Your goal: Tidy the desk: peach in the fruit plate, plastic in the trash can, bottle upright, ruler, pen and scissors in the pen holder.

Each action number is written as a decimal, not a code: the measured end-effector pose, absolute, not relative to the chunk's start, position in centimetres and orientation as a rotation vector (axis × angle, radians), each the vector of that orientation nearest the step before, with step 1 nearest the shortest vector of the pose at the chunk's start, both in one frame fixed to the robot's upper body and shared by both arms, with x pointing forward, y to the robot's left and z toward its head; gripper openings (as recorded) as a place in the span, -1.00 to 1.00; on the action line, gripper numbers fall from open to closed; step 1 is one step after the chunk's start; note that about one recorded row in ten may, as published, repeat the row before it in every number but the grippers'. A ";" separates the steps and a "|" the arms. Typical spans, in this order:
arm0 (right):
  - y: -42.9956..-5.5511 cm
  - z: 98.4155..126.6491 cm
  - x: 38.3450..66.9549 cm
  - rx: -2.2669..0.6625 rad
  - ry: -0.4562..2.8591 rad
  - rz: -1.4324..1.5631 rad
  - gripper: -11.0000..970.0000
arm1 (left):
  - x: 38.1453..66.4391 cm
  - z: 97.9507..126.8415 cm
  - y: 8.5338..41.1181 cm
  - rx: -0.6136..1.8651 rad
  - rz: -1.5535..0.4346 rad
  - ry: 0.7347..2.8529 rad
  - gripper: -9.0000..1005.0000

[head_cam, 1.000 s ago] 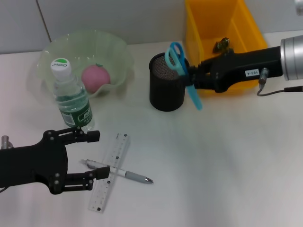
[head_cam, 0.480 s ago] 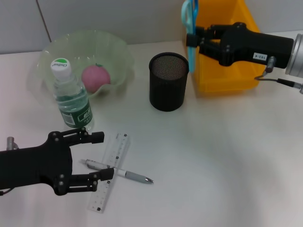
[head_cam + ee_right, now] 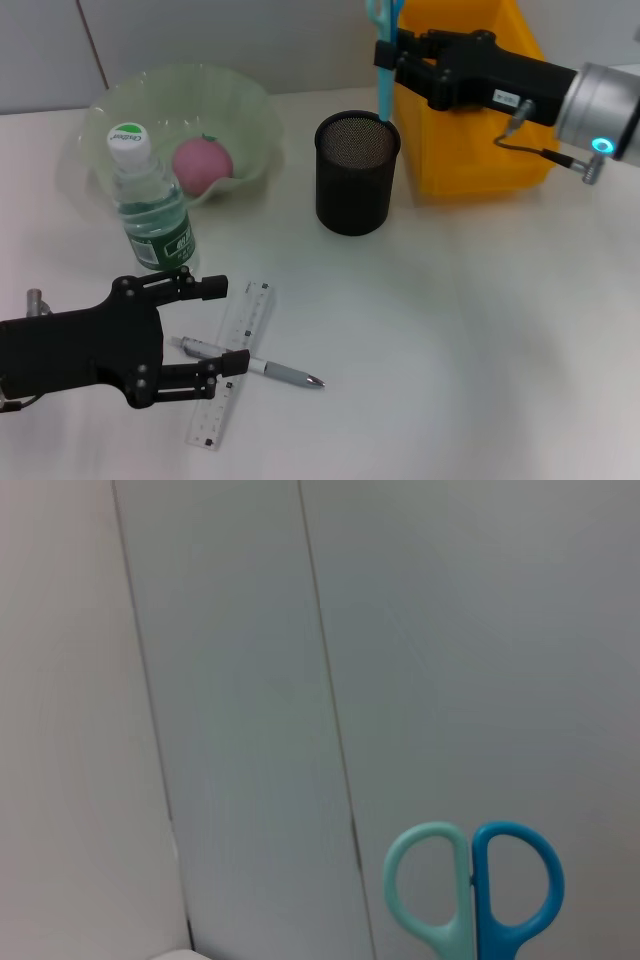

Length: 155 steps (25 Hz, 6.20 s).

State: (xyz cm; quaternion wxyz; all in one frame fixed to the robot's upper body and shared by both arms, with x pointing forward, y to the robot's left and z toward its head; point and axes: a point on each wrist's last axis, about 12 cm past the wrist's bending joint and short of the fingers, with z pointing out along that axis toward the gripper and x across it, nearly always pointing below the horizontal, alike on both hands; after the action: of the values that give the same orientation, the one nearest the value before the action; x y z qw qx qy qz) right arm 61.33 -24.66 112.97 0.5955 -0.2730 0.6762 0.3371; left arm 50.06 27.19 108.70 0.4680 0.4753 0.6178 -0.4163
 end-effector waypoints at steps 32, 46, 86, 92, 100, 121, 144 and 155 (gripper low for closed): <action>-21.5 108.9 62.1 -0.609 1.719 0.733 -0.45 | 49.9 108.5 27.2 1.167 -1.029 1.511 0.62; -21.2 108.5 61.8 -0.658 1.733 0.727 -0.33 | 49.8 108.5 27.3 1.163 -1.033 1.517 0.62; -27.8 112.6 55.1 -0.994 1.784 1.083 0.66 | 50.5 109.2 26.8 1.144 -1.057 1.502 0.62; -27.3 112.6 55.2 -1.166 1.905 1.064 0.65 | 50.7 109.3 26.8 1.129 -1.063 1.519 0.62; -27.0 112.7 55.5 -1.249 1.949 1.031 0.65 | 51.1 109.4 27.0 1.093 -1.060 1.538 0.62; -28.3 113.7 55.8 -1.358 2.007 0.851 0.65 | 55.9 114.9 24.4 0.726 -1.221 2.120 0.62; -28.7 114.3 56.2 -1.390 2.043 0.764 0.65 | 58.6 117.0 15.9 0.876 -0.658 2.717 0.62; -28.5 114.7 56.3 -1.370 2.051 0.766 0.65 | 59.4 116.3 12.8 0.960 -0.447 2.717 0.62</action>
State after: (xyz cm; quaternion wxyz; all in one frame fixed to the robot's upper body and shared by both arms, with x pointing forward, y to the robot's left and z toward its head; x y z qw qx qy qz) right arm 56.28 -28.49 114.74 0.2761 -0.5099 0.7633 0.2849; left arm 59.36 12.80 116.30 0.1125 0.3273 0.9258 -0.1522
